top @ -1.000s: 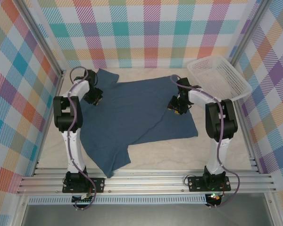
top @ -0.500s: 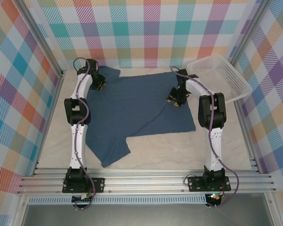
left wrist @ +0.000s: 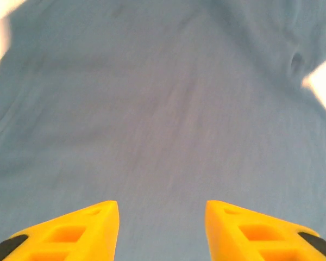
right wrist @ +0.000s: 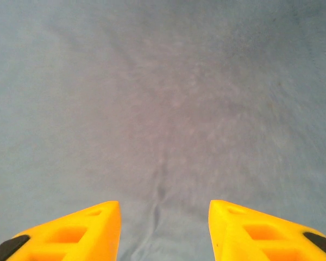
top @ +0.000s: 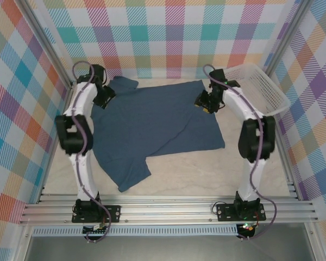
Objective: Fold and stack the t-shirts
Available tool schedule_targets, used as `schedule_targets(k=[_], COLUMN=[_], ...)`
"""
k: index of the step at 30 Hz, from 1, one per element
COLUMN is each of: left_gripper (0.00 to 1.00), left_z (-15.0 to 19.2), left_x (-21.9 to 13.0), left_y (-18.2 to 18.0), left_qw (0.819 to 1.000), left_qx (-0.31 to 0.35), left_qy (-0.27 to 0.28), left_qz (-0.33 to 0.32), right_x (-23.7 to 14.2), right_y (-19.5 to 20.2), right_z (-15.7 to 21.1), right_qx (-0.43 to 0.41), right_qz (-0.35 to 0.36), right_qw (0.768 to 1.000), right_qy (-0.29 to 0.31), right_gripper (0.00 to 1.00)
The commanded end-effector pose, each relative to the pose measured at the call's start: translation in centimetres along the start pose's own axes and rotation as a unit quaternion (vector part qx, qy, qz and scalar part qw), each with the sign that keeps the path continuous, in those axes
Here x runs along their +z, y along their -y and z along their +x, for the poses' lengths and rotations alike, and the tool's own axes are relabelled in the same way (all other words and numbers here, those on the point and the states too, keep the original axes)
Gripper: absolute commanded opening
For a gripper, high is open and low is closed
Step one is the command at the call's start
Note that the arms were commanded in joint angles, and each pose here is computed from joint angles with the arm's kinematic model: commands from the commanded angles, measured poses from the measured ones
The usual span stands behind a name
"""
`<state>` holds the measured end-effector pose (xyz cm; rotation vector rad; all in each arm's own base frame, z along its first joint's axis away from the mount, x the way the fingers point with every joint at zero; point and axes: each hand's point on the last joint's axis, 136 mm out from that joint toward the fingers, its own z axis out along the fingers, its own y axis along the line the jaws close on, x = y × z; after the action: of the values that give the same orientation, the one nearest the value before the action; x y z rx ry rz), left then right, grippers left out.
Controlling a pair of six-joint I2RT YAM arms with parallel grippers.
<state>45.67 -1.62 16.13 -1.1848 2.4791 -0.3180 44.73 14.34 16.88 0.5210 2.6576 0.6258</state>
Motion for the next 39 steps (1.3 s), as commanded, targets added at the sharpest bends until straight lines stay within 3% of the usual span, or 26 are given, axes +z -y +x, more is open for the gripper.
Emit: schedule_targets(k=[1,5,10,15,19,28,31,34,37,39], left_gripper=[0.39,0.25,0.19,0.19,0.19,0.19,0.23,0.41,0.43,0.43], left_z=[6.8,14.1,16.7,16.5,14.4,9.4,8.4,8.3,11.1,14.9], left_x=[-1.8,-1.9,-0.6,2.0,3.6,5.9,5.0,1.8,-1.2,-2.5], left_y=[-7.4,-14.9,-18.2,-20.2,-21.1,-19.3,-18.2,-17.3,-18.2,-19.7], left_qw=[0.996,0.986,0.982,0.979,0.976,0.975,0.976,0.979,0.979,0.977], left_qx=[-0.063,-0.105,-0.117,-0.09,-0.059,0.015,0.029,0.045,0.049,0.042], left_qy=[-0.036,-0.093,-0.103,-0.093,-0.074,-0.069,-0.062,-0.031,-0.032,-0.06], left_qz=[-0.054,-0.086,-0.109,-0.158,-0.195,-0.212,-0.205,-0.199,-0.196,-0.201], right_x=[-0.6,-1.3,-1.3,-0.5,-0.3,-0.4,-0.7,-1.2,-1.5,-1.7], right_y=[1.3,2.7,4.9,7.1,8.0,8.8,8.8,9.1,9.9,10.6], right_z=[3.4,8.1,11.7,13.5,13.9,14.6,14.6,14.4,14.4,14.5], right_qx=[0.04,0.051,0.029,0.015,0.018,0.026,0.026,0.02,0.019,0.025], right_qz=[-0.003,-0.023,-0.013,0.018,0.032,0.043,0.043,0.053,0.069,0.079], right_qw=[0.999,0.996,0.994,0.992,0.991,0.991,0.991,0.992,0.992,0.991], right_qy=[-0.027,-0.07,-0.103,-0.126,-0.126,-0.128,-0.126,-0.116,-0.108,-0.105], right_gripper=[0.44,0.41,0.39,0.39,0.39,0.39,0.4,0.4,0.4,0.41])
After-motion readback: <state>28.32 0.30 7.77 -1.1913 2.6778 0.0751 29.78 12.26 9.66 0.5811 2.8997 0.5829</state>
